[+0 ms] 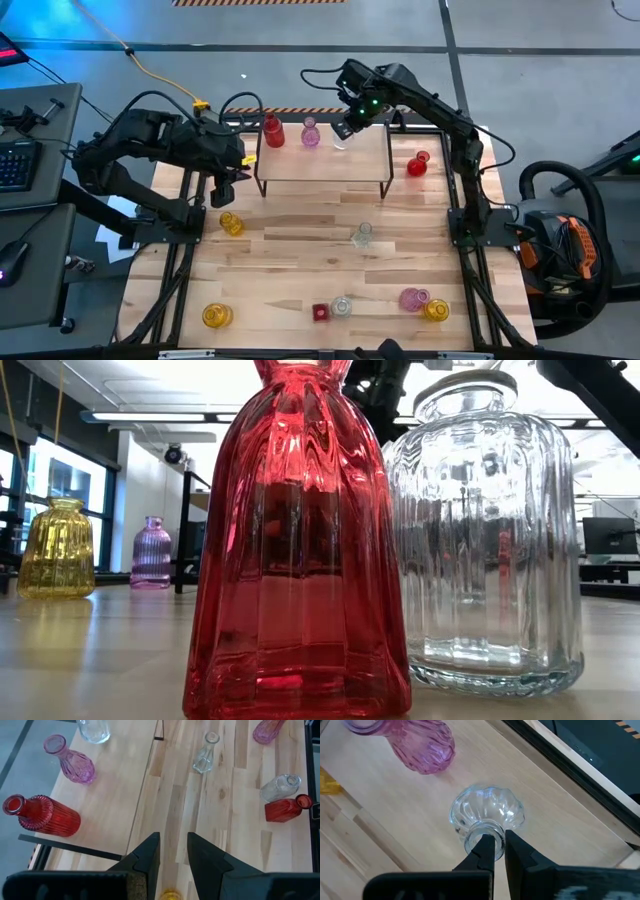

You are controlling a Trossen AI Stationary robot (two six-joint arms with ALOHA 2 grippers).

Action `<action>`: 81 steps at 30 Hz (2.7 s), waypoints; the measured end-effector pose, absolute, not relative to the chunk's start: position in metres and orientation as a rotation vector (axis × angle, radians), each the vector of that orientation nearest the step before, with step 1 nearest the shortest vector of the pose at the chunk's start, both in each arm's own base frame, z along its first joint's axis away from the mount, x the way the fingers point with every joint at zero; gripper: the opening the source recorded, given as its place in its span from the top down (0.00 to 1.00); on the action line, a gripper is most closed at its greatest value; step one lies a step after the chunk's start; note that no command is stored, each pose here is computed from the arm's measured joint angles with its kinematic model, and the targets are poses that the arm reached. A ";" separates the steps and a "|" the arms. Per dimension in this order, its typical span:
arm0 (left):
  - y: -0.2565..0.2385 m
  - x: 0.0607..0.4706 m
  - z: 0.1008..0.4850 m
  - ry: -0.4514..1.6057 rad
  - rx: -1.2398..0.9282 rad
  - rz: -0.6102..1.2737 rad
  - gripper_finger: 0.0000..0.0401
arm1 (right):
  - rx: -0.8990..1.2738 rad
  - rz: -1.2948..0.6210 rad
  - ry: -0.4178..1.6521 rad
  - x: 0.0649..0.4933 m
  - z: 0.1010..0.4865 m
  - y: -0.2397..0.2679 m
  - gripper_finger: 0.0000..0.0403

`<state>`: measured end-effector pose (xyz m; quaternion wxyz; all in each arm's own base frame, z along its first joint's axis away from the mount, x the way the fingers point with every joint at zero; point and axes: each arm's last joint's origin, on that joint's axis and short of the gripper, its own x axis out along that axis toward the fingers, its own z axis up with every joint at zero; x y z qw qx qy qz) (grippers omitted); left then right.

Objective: Sort vases onto shelf
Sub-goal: Put the top right transparent vase on the shelf

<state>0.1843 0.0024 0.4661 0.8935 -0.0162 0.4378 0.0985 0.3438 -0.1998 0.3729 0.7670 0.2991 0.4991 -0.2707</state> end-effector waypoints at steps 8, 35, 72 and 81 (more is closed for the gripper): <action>0.002 0.184 0.466 0.908 -0.034 0.204 0.78 | 0.626 -0.573 1.081 0.350 0.367 -0.203 1.00; 0.002 0.184 0.466 0.908 -0.034 0.205 0.78 | 0.589 -0.604 1.114 0.350 0.364 -0.204 1.00; 0.002 0.184 0.466 0.908 -0.034 0.205 0.78 | 0.586 -0.604 1.097 0.356 0.359 -0.207 0.92; 0.002 0.184 0.466 0.908 -0.034 0.204 0.78 | 0.582 -0.606 1.088 0.356 0.360 -0.208 0.92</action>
